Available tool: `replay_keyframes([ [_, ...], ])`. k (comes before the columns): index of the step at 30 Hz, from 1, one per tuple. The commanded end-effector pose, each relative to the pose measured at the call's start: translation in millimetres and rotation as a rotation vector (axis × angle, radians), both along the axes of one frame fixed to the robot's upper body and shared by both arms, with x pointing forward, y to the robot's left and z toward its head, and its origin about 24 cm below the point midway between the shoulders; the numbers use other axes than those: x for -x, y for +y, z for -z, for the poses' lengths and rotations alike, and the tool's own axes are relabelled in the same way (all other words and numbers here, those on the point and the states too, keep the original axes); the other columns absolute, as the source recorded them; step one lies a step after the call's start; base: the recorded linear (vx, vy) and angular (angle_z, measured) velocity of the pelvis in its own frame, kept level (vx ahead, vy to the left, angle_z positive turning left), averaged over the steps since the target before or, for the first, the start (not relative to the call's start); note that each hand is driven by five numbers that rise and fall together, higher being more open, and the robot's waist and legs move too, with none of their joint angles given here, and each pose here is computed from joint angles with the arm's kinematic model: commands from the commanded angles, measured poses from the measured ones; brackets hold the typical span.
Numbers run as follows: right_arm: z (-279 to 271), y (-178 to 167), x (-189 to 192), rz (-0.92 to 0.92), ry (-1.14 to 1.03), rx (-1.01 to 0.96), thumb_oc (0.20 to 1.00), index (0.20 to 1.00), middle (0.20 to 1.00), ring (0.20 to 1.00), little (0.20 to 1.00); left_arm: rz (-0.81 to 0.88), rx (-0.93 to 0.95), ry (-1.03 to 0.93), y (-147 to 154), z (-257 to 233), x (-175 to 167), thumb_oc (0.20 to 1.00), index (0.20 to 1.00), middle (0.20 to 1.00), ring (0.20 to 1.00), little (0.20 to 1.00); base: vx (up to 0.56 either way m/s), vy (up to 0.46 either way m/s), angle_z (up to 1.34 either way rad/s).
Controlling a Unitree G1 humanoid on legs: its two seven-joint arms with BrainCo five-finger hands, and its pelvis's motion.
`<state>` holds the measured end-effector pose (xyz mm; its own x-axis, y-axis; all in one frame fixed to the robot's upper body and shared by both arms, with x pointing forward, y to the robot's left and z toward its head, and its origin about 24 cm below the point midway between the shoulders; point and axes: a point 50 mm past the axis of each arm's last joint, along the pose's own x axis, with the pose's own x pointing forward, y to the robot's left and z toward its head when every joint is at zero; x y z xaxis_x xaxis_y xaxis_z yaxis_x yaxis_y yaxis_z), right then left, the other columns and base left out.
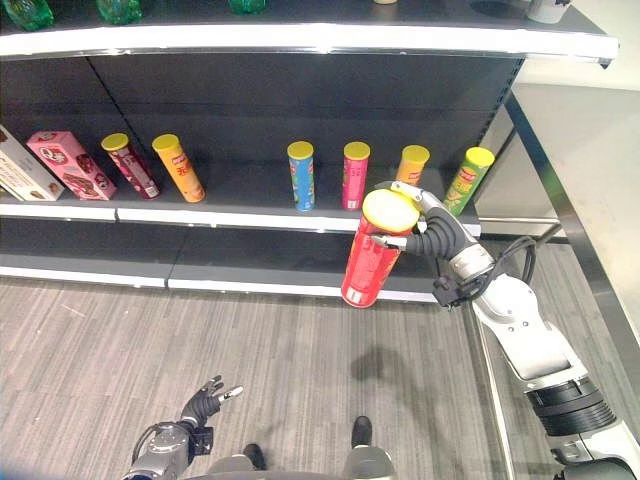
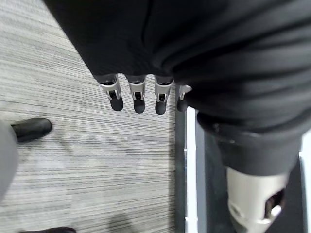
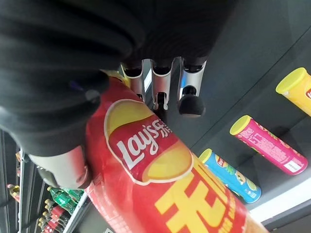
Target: Put the goods on the table back onto the shelves and tidy them up.
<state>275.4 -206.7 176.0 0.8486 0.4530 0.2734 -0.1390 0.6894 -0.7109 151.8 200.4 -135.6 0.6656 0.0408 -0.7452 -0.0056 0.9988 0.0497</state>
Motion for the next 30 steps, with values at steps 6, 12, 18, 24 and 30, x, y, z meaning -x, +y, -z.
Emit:
replay_keyframes([
  [6,-6,25,7,-0.119,-0.066,-0.178,0.200,0.200,0.200,0.200,0.200,-0.223,0.010,-0.147,28,-18,-13,1.000,1.000,1.000,1.000,1.000,0.42,0.426,-0.45],
  [12,16,25,12,-0.094,0.027,-0.188,0.200,0.200,0.200,0.200,0.200,-0.142,-0.019,-0.113,27,-15,-6,1.000,1.000,1.000,1.000,1.000,0.55,0.636,-0.64],
  [18,12,43,6,-0.160,0.020,-0.228,0.200,0.200,0.200,0.200,0.200,-0.076,-0.088,-0.136,49,-27,-19,1.000,1.000,1.000,1.000,1.000,0.22,0.512,-0.19],
  [24,0,43,3,-0.189,-0.002,-0.201,0.200,0.200,0.200,0.200,0.200,-0.127,-0.124,-0.005,55,-9,2,1.000,1.000,1.000,1.000,1.000,0.21,0.319,-0.09],
  [30,4,52,3,-0.219,0.002,-0.185,0.200,0.200,0.200,0.200,0.200,-0.095,-0.076,-0.002,33,-3,3,1.000,1.000,1.000,1.000,1.000,0.16,0.054,0.22],
])
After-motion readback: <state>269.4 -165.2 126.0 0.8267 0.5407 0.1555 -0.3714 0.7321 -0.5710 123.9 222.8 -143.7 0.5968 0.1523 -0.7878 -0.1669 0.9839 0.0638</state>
